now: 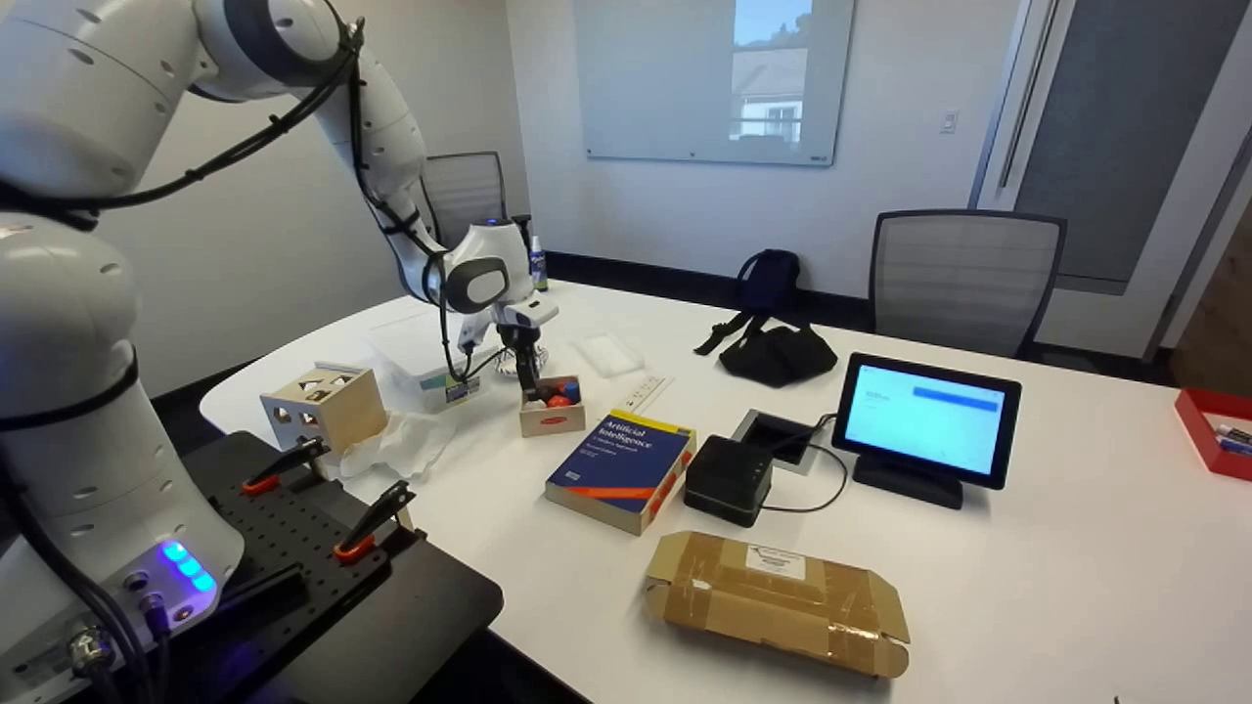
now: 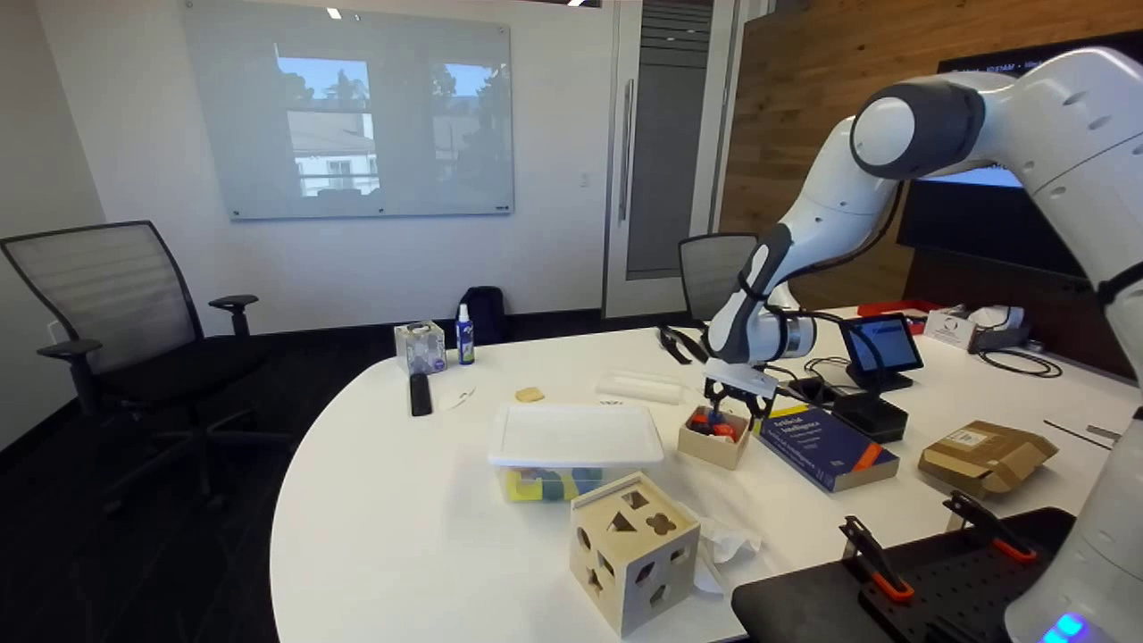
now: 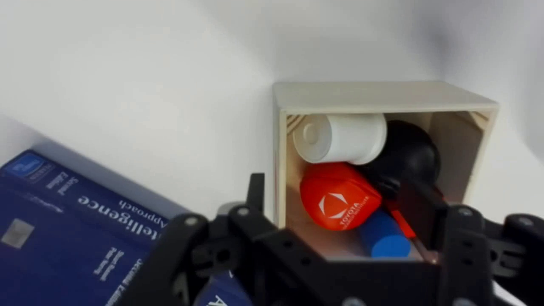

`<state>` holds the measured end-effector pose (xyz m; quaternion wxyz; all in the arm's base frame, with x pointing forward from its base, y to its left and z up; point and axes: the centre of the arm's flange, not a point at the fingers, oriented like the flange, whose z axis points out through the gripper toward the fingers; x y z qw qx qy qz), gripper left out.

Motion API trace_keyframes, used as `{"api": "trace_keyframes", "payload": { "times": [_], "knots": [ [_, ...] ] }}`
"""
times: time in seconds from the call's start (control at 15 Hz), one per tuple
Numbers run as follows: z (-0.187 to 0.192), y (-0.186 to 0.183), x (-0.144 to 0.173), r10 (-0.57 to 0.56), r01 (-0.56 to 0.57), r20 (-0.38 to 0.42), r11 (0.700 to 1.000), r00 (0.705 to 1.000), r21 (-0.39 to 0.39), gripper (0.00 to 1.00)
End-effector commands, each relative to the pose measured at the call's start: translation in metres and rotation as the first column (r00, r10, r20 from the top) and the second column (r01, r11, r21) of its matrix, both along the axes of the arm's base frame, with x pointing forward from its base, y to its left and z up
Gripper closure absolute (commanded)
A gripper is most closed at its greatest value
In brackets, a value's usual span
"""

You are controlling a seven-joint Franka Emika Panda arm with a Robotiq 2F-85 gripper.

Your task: Move the wooden box on the right backwards.

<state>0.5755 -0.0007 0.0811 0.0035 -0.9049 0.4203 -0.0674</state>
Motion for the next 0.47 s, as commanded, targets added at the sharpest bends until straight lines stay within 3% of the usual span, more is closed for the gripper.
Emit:
{"api": "trace_keyframes", "payload": {
  "times": [0.0,0.4],
  "knots": [
    [0.081,0.017,-0.037,0.052,-0.053,0.026,0.998,0.998,0.028,0.0],
    [0.132,0.027,-0.054,0.098,-0.101,0.069,0.994,0.993,0.043,0.0]
  ]
}}
